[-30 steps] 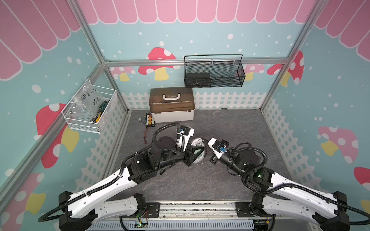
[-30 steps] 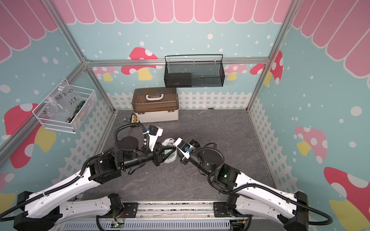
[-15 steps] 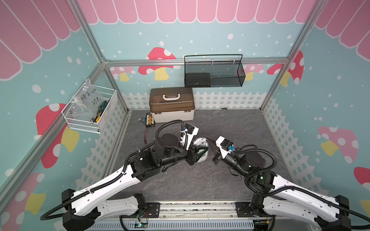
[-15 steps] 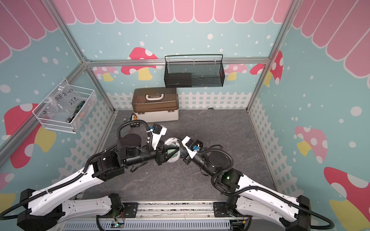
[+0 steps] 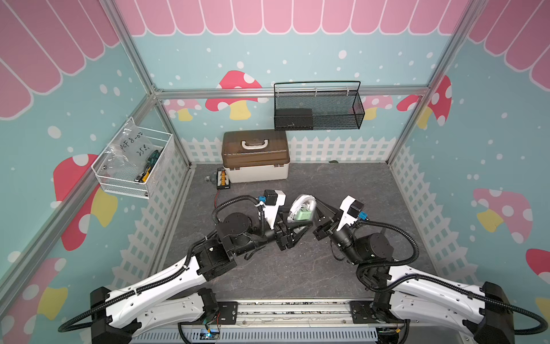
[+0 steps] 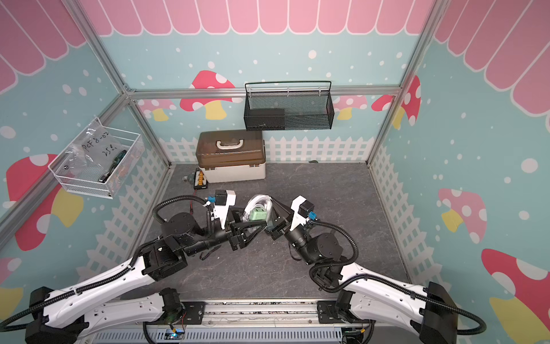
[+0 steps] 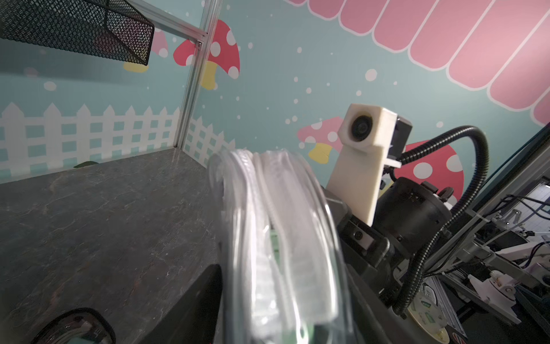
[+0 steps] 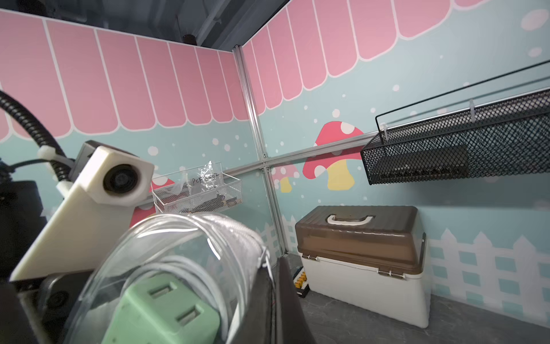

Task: Pack away charging kits
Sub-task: Zip the zipper on the storage bag.

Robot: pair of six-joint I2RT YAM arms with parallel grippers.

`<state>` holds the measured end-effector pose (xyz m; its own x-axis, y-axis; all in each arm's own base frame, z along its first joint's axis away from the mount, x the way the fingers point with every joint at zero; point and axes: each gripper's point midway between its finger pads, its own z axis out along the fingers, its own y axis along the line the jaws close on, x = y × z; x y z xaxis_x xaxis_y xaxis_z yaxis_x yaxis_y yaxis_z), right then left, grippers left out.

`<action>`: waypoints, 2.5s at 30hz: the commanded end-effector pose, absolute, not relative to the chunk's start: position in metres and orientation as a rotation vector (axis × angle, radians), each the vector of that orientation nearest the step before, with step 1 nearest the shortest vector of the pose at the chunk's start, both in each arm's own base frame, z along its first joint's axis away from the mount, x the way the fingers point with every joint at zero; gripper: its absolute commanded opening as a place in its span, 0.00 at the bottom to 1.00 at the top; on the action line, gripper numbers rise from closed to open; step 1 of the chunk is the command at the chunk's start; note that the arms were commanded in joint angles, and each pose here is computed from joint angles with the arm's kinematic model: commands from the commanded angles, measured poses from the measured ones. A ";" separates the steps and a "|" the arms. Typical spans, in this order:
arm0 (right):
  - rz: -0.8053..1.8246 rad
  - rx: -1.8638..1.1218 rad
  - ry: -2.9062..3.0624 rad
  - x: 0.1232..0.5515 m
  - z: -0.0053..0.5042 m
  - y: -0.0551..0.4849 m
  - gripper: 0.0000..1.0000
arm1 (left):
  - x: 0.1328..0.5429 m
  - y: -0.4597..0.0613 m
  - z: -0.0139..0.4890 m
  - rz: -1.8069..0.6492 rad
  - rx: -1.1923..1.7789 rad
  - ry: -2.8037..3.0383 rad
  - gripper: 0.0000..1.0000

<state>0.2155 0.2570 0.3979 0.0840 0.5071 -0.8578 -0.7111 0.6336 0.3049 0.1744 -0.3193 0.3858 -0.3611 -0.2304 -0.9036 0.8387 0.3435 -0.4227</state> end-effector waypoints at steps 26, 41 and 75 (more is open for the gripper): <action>0.964 -0.201 1.169 0.208 0.428 0.271 0.00 | 0.208 -0.302 0.418 -1.250 0.254 1.377 0.08; 0.570 -0.746 1.170 0.201 0.424 0.293 0.00 | 0.198 -0.285 0.387 -1.117 0.450 1.779 0.00; 0.221 -1.063 1.142 0.218 0.376 0.275 0.00 | 0.202 -0.296 0.280 -0.907 0.681 2.371 0.00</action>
<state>0.2343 0.2699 0.3391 0.2849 -0.4282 -0.8576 -0.6625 0.5586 -0.4990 0.2141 -0.3057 0.3209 -0.6770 0.1515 -0.7202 0.6407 0.6028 -0.4755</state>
